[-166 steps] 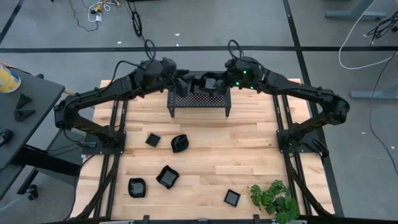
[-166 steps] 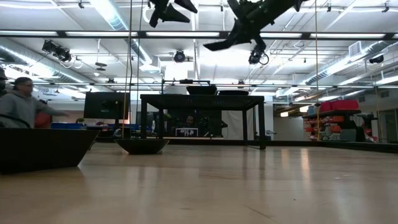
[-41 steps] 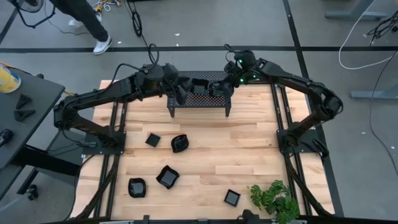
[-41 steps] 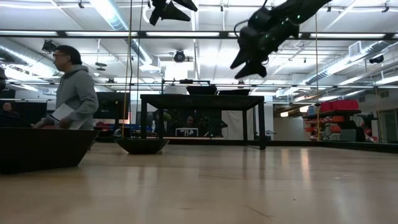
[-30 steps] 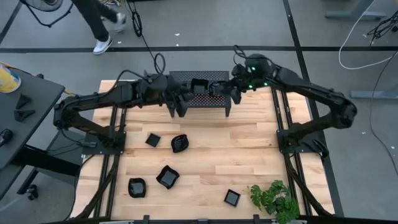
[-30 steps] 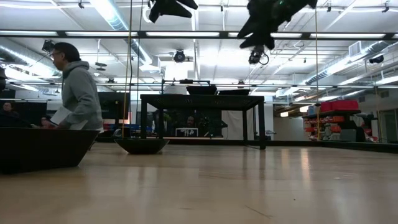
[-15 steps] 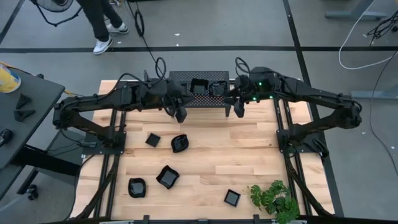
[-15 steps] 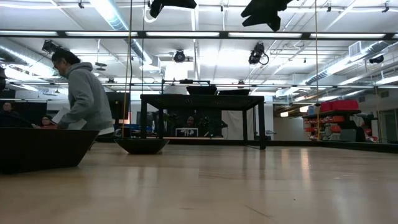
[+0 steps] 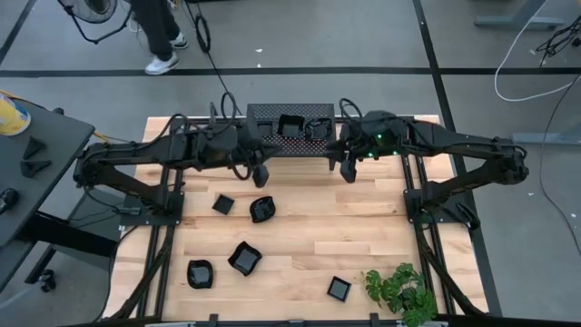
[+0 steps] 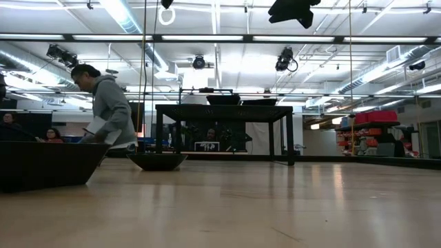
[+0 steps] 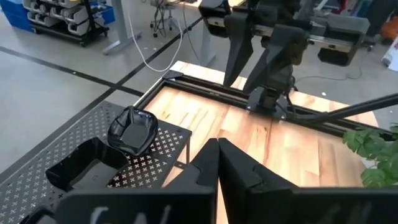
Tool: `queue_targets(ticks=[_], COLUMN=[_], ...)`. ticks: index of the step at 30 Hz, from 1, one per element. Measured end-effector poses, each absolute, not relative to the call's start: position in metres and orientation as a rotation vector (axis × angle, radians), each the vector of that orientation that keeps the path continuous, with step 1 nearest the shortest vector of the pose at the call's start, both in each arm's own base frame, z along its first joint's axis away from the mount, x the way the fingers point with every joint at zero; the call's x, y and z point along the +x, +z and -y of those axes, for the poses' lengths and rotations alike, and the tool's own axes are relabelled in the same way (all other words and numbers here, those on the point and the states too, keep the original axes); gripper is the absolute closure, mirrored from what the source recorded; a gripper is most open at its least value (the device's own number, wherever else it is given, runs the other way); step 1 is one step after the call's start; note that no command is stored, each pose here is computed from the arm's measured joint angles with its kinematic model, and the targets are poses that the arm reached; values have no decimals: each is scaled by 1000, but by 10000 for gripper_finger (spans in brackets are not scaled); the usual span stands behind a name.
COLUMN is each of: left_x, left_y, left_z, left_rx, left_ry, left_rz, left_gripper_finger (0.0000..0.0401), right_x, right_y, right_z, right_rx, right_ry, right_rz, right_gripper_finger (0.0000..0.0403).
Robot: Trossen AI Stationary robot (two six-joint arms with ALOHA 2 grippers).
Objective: Pick & Place Mini shaped plates
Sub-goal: Stack the leaf shaped plate on top of the other leaf shaped plate on the shelf
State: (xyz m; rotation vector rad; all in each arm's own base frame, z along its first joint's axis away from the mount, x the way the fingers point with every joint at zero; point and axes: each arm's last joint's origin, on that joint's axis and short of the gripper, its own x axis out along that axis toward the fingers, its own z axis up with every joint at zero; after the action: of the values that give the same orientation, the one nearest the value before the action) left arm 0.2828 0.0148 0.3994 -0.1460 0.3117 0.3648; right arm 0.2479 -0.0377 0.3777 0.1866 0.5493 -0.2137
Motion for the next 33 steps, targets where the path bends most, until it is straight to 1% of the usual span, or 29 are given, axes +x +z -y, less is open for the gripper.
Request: queue_targets(ticks=[7, 12, 17, 24, 33], left_x=[284, 290, 292, 297, 292], left_y=[401, 399, 400, 410, 412], left_z=[-8, -4, 0, 19, 21], left_rx=[-172, -169, -168, -157, -94], left_ry=[345, 335, 355, 250, 269], left_rz=[-293, -272, -249, -141, -157], left_gripper_finger=[397, 391, 397, 395, 392], right_x=[250, 251, 251, 251, 253], right_y=[377, 378, 379, 379, 382], right_z=[30, 26, 24, 24, 24], right_rx=[188, 186, 185, 189, 192], right_ry=[-189, -173, -167, -167, -162], right_rz=[-551, -540, -536, -530, -495], right_gripper_finger=[303, 305, 305, 305, 305])
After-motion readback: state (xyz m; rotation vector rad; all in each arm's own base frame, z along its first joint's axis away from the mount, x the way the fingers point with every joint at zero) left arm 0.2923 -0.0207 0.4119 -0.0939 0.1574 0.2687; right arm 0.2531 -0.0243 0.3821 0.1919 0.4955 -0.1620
